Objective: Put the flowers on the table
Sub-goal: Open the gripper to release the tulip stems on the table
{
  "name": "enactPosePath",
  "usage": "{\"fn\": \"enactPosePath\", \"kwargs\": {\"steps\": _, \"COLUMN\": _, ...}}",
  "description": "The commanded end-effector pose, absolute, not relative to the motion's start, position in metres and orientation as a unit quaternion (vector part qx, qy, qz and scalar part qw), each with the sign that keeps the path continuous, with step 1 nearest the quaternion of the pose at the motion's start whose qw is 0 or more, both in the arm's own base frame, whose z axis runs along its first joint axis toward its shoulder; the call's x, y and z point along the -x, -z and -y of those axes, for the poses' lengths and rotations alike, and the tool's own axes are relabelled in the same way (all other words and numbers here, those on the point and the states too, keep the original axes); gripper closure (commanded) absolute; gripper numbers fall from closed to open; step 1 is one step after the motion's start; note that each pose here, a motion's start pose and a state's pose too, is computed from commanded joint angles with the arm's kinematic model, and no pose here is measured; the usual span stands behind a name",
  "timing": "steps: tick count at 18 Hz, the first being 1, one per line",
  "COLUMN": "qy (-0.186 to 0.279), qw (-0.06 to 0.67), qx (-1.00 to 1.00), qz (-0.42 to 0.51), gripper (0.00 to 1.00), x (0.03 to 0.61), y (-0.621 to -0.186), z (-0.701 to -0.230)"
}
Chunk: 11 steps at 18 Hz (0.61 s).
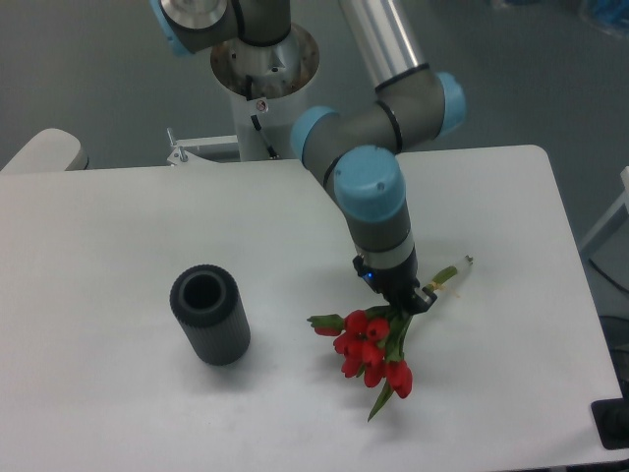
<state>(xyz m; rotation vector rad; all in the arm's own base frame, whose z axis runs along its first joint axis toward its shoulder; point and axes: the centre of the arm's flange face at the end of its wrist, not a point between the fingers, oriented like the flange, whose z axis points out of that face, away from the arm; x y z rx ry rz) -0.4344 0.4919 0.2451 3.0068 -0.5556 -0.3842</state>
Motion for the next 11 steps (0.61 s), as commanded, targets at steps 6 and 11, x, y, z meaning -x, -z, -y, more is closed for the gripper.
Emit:
{"fn": "enactPosePath", "kwargs": {"steps": 6, "qy": 0.123, "qw": 0.027, "qx": -0.975, "qz": 0.182, "gripper": 0.87, "x": 0.437, "y": -0.241, "z": -0.497}}
{"fn": "enactPosePath", "kwargs": {"steps": 11, "qy": 0.143, "qw": 0.013, "qx": -0.973, "qz": 0.181, "gripper": 0.09, "x": 0.442, "y": -0.268, "z": -0.505}}
